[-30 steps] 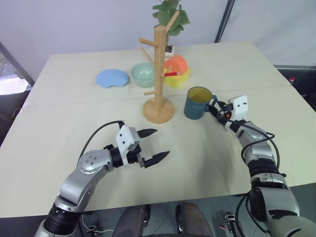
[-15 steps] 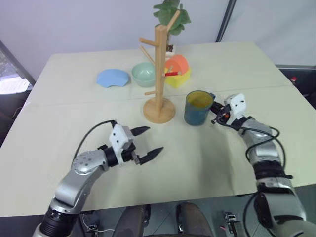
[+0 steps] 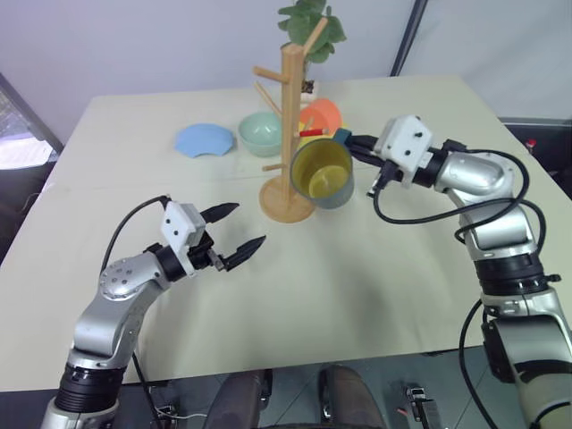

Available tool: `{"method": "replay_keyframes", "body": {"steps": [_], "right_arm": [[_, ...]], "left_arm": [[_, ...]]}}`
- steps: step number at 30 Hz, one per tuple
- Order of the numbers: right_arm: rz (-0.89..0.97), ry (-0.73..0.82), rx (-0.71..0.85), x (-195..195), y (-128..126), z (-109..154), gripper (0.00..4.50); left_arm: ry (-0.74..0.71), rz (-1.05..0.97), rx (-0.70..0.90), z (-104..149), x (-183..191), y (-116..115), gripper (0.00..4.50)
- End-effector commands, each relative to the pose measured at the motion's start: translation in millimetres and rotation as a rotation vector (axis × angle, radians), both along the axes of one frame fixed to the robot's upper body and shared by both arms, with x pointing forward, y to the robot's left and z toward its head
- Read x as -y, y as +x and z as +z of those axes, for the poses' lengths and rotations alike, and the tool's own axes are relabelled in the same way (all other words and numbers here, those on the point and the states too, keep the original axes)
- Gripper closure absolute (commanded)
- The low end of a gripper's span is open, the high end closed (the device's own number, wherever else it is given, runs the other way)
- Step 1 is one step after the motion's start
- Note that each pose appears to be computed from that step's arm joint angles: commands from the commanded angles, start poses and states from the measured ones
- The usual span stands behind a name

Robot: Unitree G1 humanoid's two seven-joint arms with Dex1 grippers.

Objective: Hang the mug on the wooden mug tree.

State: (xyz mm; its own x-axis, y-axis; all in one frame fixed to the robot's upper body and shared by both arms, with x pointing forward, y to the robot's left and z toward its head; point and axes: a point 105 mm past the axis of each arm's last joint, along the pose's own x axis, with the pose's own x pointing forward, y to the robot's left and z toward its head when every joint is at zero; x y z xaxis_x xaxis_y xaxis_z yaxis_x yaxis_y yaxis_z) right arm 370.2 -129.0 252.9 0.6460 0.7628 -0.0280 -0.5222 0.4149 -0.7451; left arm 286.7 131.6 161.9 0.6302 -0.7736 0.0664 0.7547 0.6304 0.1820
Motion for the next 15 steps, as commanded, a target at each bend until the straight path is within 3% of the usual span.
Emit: {"method": "replay_keyframes", "body": {"steps": [1, 15], "right_arm": [[0.037, -0.005, 0.073, -8, -1, 20, 4.46], [0.086, -0.068, 0.087, -39, 19, 28, 4.46]], "left_arm": [[-0.016, 0.005, 0.056, 13, -1, -4, 0.00], [-0.086, 0.028, 0.098, 32, -5, -11, 0.00]]}}
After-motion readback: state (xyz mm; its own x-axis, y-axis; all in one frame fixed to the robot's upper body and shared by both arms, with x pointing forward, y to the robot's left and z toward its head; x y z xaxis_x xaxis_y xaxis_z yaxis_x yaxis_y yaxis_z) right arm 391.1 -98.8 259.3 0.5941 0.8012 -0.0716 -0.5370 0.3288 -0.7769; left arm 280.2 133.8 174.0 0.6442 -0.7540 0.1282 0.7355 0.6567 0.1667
